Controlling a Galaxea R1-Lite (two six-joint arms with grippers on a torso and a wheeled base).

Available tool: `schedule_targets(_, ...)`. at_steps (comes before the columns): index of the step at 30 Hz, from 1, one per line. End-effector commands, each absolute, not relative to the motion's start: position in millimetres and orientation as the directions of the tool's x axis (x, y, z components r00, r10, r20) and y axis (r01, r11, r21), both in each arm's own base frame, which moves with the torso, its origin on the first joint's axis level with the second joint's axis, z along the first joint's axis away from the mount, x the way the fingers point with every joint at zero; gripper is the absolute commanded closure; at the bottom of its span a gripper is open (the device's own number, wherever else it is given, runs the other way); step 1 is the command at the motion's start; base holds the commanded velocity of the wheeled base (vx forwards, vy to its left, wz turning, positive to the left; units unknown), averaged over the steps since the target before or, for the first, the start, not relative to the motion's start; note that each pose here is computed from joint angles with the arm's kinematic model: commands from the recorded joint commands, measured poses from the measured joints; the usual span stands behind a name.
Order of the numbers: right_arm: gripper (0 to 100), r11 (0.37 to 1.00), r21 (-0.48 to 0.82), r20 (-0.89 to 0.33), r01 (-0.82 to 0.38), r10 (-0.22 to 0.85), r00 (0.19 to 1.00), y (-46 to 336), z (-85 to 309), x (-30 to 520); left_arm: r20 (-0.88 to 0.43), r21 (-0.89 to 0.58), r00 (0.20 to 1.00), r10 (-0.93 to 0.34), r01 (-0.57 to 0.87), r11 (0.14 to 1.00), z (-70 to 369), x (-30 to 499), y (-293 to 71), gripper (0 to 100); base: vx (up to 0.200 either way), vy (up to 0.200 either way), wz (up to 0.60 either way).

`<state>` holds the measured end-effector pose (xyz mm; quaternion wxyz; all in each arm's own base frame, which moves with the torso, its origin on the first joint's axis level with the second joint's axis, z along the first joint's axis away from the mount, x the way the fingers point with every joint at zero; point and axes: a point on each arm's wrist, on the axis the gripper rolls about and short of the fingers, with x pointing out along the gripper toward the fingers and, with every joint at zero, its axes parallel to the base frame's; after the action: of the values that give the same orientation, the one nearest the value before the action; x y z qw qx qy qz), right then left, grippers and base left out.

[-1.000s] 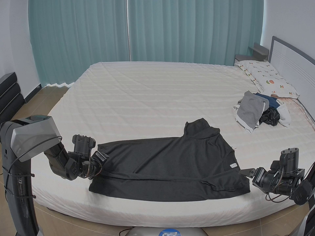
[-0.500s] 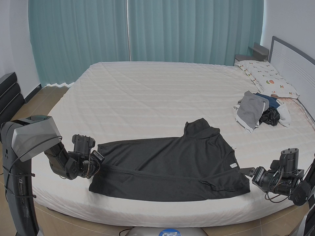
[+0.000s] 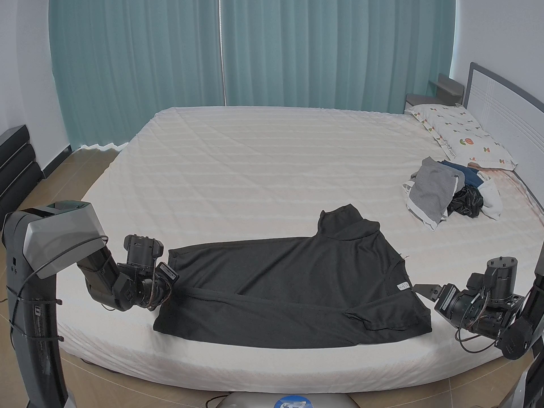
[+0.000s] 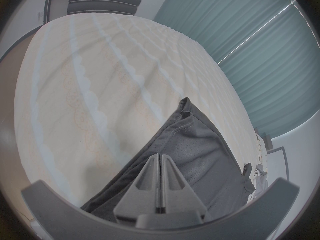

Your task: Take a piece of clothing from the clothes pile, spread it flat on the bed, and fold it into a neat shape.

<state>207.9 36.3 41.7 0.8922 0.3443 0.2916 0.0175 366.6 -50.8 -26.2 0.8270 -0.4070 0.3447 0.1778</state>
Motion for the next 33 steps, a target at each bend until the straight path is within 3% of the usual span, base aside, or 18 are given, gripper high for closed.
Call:
schedule_targets(1,0,0.773,0.608,-0.535,0.181,0.231,0.813,38,28,224,-0.717,-0.548,0.696,0.020,-0.582,0.601,-26,365,-48,100,0.000,0.000,0.00)
schedule_targets(12,0,0.894,0.440,-0.592,0.087,0.216,0.777,34,-20,279,-0.722,-0.544,0.692,0.019,-0.583,0.603,-28,364,-49,100,0.000,0.000,0.00)
schedule_targets(33,0,0.891,0.451,-0.615,0.041,0.278,0.738,38,-36,316,-0.722,-0.544,0.692,0.017,-0.582,0.605,-28,363,-50,100,0.000,0.000,0.00)
